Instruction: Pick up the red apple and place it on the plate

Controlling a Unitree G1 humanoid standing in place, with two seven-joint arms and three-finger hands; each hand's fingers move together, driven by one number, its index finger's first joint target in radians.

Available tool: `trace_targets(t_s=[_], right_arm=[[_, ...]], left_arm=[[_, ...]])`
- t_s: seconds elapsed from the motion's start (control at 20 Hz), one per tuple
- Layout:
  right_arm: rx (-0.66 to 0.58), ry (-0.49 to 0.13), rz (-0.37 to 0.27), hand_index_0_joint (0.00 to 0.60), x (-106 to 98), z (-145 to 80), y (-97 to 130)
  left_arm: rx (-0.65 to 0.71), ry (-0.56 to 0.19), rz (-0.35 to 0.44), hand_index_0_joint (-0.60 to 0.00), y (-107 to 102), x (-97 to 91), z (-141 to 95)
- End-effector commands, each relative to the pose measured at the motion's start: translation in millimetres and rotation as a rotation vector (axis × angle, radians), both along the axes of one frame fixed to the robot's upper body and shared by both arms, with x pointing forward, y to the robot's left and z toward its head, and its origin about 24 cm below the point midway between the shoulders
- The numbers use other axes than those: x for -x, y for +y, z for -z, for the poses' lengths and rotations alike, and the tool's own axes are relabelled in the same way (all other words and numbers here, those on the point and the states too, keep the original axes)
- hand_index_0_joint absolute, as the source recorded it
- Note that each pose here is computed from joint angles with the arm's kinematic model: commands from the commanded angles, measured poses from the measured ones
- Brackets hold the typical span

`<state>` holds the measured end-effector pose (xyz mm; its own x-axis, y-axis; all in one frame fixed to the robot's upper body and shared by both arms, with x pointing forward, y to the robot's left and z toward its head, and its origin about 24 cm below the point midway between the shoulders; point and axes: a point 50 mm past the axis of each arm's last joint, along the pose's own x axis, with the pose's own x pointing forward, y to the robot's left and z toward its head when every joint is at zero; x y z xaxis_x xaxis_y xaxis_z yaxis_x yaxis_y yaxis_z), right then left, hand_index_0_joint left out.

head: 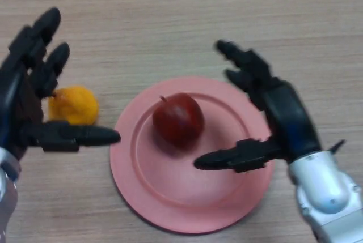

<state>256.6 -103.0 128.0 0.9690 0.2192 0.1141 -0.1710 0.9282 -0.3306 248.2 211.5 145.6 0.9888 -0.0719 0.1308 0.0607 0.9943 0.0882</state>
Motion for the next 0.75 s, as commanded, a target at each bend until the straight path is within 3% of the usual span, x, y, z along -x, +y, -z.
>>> trace_targets(t_s=[0.05, 0.35, 0.5, 0.75], right_arm=[[-0.022, -0.163, 0.035, 0.0, -4.3, -36.5, -18.3], [0.02, -0.128, 0.103, 0.0, -8.4, -53.1, -44.2], [0.008, -0.165, 0.092, 0.0, -3.1, -61.0, -49.0], [-0.049, -0.194, 0.116, 0.0, 17.5, -77.5, -71.3]], left_arm=[[-0.079, -0.227, 0.003, 0.0, 4.8, 11.5, -35.8], [-0.088, -0.25, 0.052, 0.0, 1.6, 16.2, -43.5], [-0.079, -0.253, 0.069, 0.0, -0.7, 18.2, -46.5], [-0.067, -0.194, 0.114, 0.0, 4.7, 19.3, -59.8]])
